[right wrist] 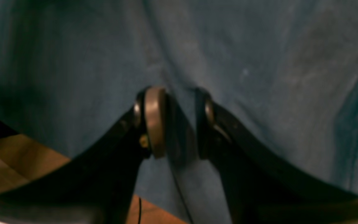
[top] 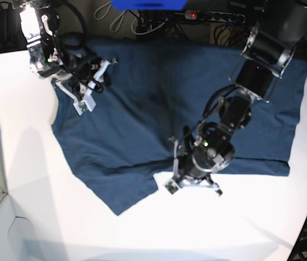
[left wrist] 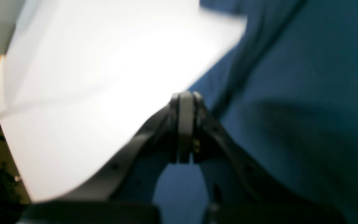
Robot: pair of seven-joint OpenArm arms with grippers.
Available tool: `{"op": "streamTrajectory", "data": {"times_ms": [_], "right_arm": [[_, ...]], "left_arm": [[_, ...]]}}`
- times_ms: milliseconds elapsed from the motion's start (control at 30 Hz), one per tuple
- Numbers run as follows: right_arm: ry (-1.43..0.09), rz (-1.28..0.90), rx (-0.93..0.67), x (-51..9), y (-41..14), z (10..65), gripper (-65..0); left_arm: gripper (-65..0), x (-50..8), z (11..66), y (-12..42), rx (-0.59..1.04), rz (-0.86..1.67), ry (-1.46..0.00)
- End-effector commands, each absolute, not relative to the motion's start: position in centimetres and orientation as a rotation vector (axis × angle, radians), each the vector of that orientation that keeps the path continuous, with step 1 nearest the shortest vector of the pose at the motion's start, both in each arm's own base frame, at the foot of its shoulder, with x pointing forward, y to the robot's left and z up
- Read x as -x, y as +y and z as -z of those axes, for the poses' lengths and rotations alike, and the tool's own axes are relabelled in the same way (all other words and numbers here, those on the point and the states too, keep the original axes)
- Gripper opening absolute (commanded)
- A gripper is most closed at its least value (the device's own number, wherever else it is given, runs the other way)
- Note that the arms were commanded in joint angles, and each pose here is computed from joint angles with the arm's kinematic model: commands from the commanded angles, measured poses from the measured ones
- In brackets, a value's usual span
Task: Layout the t-shirt on the table in an organized manner, then fold the t-shirt properly
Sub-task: 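Press the left gripper onto the shirt middle and drag it toward the hem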
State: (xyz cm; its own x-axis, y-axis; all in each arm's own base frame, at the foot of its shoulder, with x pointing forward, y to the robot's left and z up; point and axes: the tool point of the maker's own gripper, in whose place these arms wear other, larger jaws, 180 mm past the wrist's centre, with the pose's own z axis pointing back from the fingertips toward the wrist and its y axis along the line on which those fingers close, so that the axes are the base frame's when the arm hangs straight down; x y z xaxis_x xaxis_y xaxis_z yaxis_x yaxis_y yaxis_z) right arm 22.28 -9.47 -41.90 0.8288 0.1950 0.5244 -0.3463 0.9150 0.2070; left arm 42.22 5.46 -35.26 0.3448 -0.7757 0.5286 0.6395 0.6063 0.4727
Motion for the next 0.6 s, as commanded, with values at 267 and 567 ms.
{"op": "streamTrajectory", "data": {"times_ms": [267,567], "right_arm": [[-0.554,-0.292,-0.307,-23.0,-9.5,41.1,-47.7],[-0.552,-0.290,-0.306,-22.9,-9.5,41.2,-47.7]], "left_arm": [[-64.9,-40.2,37.7,6.6,-0.288,1.165,-0.674],[-64.9,-41.8,41.5,8.0,-0.252,1.127,-0.590]]}}
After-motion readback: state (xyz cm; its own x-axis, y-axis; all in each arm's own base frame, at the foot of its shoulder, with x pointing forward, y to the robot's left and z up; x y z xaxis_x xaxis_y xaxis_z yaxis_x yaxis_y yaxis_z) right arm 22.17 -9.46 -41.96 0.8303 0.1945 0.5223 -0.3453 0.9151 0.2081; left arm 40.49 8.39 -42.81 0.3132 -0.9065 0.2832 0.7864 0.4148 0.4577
